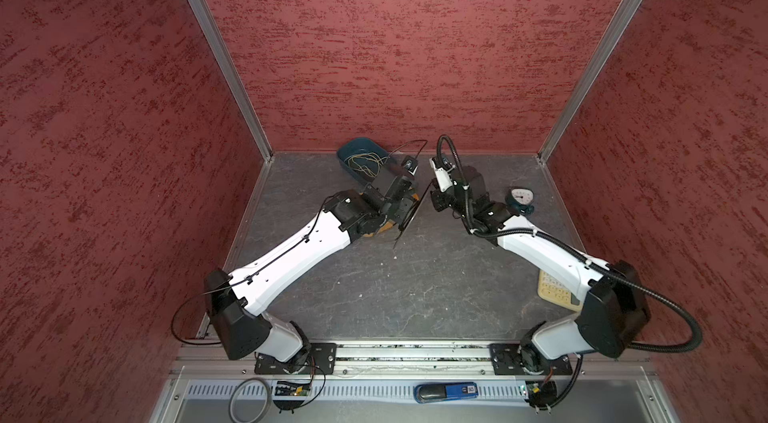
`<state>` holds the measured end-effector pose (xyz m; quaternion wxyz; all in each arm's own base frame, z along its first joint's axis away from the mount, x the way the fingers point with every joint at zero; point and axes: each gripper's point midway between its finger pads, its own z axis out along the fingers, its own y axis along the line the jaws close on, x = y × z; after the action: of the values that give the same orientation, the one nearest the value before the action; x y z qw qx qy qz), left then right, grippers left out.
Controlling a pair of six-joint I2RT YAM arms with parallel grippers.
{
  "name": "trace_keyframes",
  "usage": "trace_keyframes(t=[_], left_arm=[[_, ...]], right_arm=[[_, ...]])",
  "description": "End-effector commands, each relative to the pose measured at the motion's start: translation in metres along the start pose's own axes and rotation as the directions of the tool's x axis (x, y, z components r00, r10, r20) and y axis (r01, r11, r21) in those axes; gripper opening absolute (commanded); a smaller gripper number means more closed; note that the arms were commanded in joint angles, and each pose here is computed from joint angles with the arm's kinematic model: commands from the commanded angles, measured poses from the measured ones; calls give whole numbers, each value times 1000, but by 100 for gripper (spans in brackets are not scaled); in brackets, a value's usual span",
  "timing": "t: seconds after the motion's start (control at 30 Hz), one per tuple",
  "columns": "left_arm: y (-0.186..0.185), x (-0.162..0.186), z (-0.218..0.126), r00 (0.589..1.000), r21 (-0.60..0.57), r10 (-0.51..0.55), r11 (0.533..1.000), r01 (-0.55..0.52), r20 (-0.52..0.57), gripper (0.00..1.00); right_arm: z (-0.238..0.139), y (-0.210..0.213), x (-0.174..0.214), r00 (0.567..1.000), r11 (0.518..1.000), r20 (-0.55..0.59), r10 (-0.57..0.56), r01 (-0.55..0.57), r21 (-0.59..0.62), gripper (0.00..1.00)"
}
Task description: Wrap the cables
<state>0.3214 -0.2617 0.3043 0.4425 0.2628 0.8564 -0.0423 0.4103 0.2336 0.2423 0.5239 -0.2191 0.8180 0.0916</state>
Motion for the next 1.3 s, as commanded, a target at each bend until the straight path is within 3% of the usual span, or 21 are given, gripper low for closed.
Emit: trace_keyframes(t=[0.0, 0.2, 0.37, 0.53, 0.87, 1.07, 1.27], left_arm=[[-8, -5, -51, 1000, 147, -13, 989, 10, 22, 0], [-6, -41, -106, 978, 248, -97, 967, 50, 185, 0], [-13, -68, -143, 939, 364, -177, 930, 61, 294, 0], [-13, -84, -160, 916, 400, -207, 915, 57, 343, 0], [-17, -107, -190, 888, 483, -262, 874, 53, 377, 0], [-3, -129, -223, 837, 501, -325, 862, 72, 439, 0], [6, -145, -251, 794, 522, -358, 851, 60, 491, 0]], right_arm=[[13, -22, 16, 998, 998, -23, 66, -66, 4, 0], [13, -10, 54, 989, 985, -46, 141, -145, -89, 0], [-17, -5, 48, 983, 977, 51, 176, -168, -134, 6], [-54, -10, 36, 968, 978, 167, 186, -167, -123, 18], [-92, -12, 23, 946, 980, 268, 181, -149, -135, 26], [-111, -10, 16, 930, 976, 312, 194, -151, -158, 60], [-128, -12, 9, 916, 975, 347, 202, -155, -159, 70]])
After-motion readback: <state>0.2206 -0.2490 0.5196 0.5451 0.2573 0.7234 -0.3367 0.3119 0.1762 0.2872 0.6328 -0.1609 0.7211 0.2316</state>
